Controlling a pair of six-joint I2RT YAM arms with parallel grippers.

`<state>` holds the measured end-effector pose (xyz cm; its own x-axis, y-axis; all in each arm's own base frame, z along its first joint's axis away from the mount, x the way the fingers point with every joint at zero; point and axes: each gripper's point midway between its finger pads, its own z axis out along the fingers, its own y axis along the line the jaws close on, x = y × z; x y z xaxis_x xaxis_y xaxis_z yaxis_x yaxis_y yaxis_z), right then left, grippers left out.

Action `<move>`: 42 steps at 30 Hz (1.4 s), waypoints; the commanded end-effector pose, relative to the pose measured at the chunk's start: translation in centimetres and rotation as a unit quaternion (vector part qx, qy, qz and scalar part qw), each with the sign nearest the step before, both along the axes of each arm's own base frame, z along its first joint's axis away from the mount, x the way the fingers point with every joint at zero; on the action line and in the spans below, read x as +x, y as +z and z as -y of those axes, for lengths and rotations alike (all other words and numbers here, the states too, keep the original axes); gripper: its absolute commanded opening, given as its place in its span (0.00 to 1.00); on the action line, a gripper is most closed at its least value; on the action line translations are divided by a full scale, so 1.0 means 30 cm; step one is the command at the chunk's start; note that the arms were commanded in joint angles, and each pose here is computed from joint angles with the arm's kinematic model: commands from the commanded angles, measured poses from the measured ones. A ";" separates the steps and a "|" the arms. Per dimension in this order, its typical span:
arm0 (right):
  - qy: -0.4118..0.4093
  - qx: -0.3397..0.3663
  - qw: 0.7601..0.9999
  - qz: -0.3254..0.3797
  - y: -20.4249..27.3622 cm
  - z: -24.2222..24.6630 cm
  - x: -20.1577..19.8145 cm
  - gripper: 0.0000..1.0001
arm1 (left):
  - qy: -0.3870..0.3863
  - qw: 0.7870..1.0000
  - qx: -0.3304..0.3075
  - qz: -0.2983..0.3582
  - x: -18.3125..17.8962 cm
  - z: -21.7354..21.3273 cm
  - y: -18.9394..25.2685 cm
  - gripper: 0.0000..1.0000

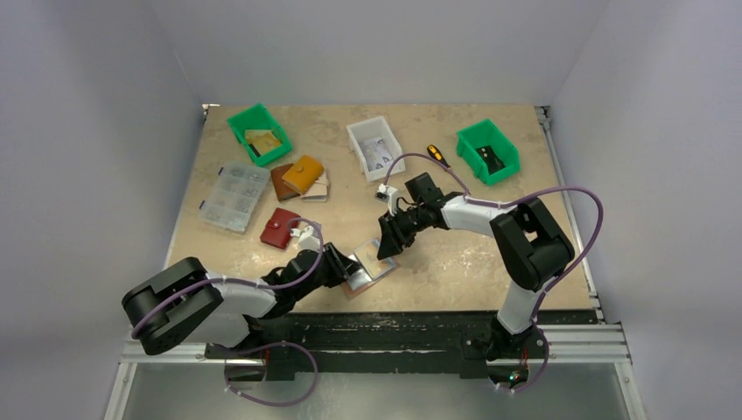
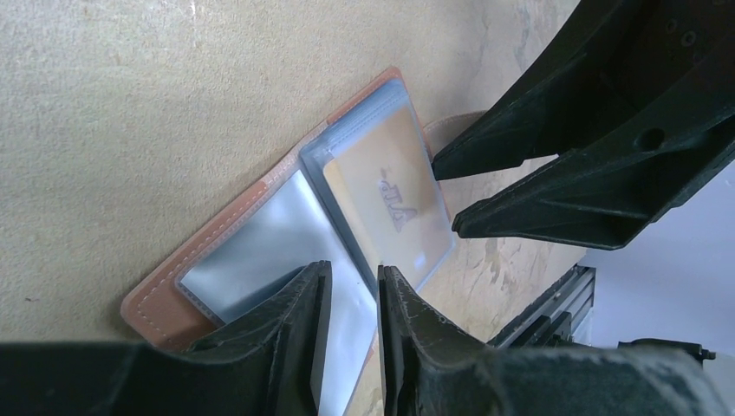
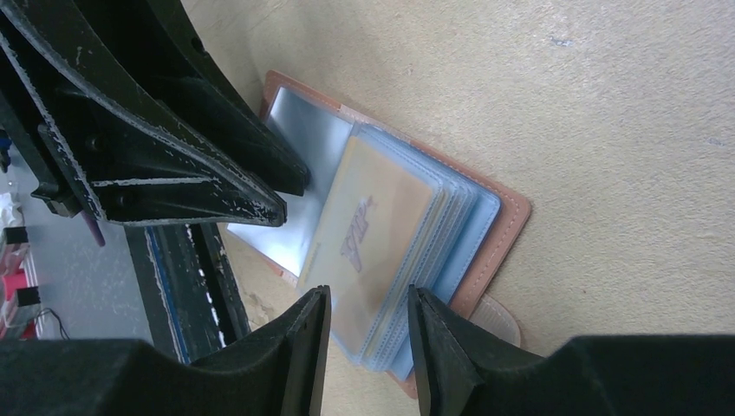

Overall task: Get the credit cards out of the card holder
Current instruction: Remove the credit card from the card holder.

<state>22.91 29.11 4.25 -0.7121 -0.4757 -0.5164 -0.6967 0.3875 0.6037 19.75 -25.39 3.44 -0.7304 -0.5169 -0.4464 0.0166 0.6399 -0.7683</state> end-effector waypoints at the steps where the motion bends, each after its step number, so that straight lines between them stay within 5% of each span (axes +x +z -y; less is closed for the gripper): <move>1: 0.011 0.015 1.000 0.007 0.035 -0.031 0.009 0.45 | -0.005 1.000 -0.021 0.006 -0.001 0.022 0.022 0.29; 23: 0.045 0.069 0.996 -0.038 0.094 -0.063 -0.053 0.33 | -0.012 0.999 -0.033 0.000 -0.005 0.042 0.007 0.24; 33: 0.046 0.071 0.995 -0.047 0.084 -0.065 -0.057 0.32 | -0.029 0.997 -0.067 0.001 -0.022 0.067 0.026 0.29; 42: 0.044 0.078 0.994 -0.062 0.101 -0.072 -0.067 0.17 | -0.050 0.992 -0.112 0.005 -0.044 0.095 0.048 0.40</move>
